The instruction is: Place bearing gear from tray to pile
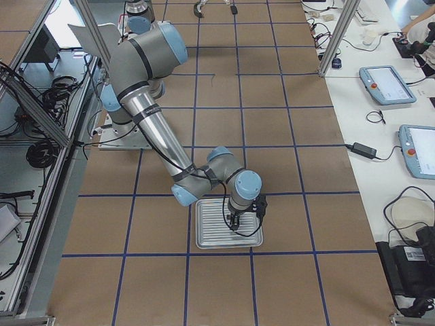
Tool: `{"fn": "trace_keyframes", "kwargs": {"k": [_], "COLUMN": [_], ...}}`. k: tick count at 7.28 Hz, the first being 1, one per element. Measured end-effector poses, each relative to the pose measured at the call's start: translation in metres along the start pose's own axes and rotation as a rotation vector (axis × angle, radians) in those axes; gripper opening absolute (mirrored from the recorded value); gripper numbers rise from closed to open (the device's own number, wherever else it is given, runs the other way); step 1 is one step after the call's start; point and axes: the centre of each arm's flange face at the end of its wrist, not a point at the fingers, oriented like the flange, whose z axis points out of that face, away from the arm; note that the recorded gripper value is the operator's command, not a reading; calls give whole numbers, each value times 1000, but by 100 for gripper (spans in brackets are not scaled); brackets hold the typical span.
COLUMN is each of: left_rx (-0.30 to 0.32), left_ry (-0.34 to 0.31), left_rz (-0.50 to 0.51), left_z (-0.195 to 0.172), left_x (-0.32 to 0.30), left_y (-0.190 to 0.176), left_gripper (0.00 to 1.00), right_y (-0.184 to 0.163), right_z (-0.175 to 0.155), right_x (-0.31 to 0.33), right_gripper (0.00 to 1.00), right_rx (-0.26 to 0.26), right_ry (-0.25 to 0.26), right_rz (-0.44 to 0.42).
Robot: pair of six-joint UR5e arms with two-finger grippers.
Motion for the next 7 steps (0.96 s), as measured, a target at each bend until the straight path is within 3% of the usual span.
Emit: {"fn": "trace_keyframes", "kwargs": {"k": [3,7], "left_rx": [0,-1], "left_ry": [0,0], "left_rz": [0,0], "left_z": [0,1], "left_x": [0,0], "left_y": [0,-1], "left_gripper": [100,100], "right_y": [3,4], "right_z": [4,8], "right_x": [2,2], "right_gripper": [58,1], "right_rx": [-29,-50], "right_ry": [22,31], "right_rz": [2,1]}}
